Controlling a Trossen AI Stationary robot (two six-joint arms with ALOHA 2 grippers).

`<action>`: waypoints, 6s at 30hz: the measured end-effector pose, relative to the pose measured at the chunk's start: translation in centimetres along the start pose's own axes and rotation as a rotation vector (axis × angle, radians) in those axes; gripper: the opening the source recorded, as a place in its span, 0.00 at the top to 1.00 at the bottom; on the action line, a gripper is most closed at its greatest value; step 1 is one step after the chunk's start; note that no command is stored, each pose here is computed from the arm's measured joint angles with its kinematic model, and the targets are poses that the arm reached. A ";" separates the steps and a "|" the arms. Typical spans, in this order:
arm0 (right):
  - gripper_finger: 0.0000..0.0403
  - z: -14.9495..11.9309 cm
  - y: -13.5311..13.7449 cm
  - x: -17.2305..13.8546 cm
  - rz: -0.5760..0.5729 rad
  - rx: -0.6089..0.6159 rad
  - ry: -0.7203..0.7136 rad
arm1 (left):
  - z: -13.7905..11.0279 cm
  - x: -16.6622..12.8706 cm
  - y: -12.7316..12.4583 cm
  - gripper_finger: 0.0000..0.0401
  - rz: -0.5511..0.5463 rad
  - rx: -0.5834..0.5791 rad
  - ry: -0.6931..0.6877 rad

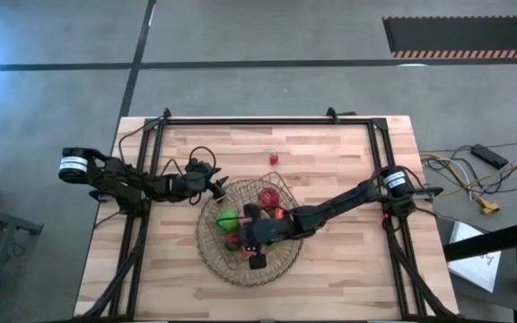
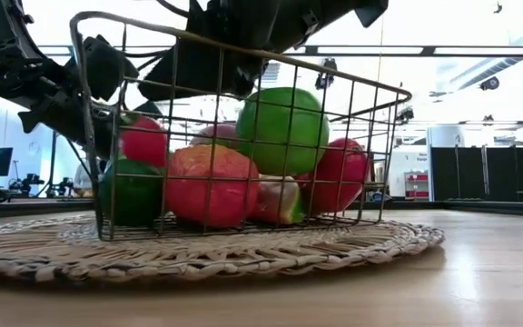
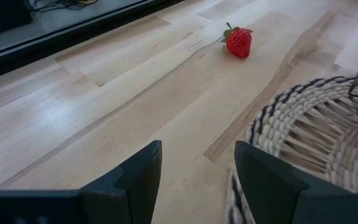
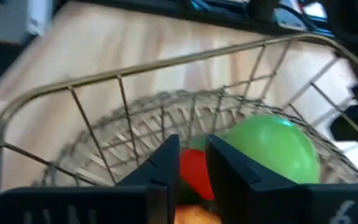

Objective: Build produce basket
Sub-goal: Put the strawberry into the gold wire basket, then return to Home Position

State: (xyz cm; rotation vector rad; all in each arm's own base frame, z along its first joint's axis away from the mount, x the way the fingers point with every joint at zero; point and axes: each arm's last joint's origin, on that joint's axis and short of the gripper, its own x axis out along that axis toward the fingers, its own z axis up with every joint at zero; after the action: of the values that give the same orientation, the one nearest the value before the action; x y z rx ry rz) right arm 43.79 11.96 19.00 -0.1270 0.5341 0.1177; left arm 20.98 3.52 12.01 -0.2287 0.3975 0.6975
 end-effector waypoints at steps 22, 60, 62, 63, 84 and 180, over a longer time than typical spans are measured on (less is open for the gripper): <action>0.82 5.2 -4.1 -14.1 -0.367 -0.094 0.238 | 0.0 0.0 0.0 0.53 0.001 0.000 0.001; 0.66 -15.8 -28.0 -8.2 -0.294 0.829 0.097 | 0.0 0.0 0.0 0.53 -0.001 -0.026 0.001; 0.68 -15.7 -28.1 -8.2 -0.294 0.833 0.105 | 0.0 0.0 0.0 0.53 -0.001 -0.026 0.001; 0.69 -15.6 -28.1 -8.3 -0.294 0.834 0.110 | 0.0 0.0 0.0 0.53 -0.001 -0.026 0.001; 0.98 -9.7 -25.2 -11.1 -0.289 0.582 0.045 | 0.0 0.0 0.0 0.53 0.000 -0.025 0.001; 0.84 -5.2 -4.8 -17.5 -0.184 0.164 -0.053 | -0.1 0.0 0.0 0.53 0.001 -0.017 0.003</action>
State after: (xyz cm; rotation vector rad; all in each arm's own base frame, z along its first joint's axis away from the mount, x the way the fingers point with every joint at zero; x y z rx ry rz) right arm 26.99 5.12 24.00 -0.0131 0.4743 -0.1017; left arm 20.91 3.52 11.93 -0.2461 0.3947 0.7017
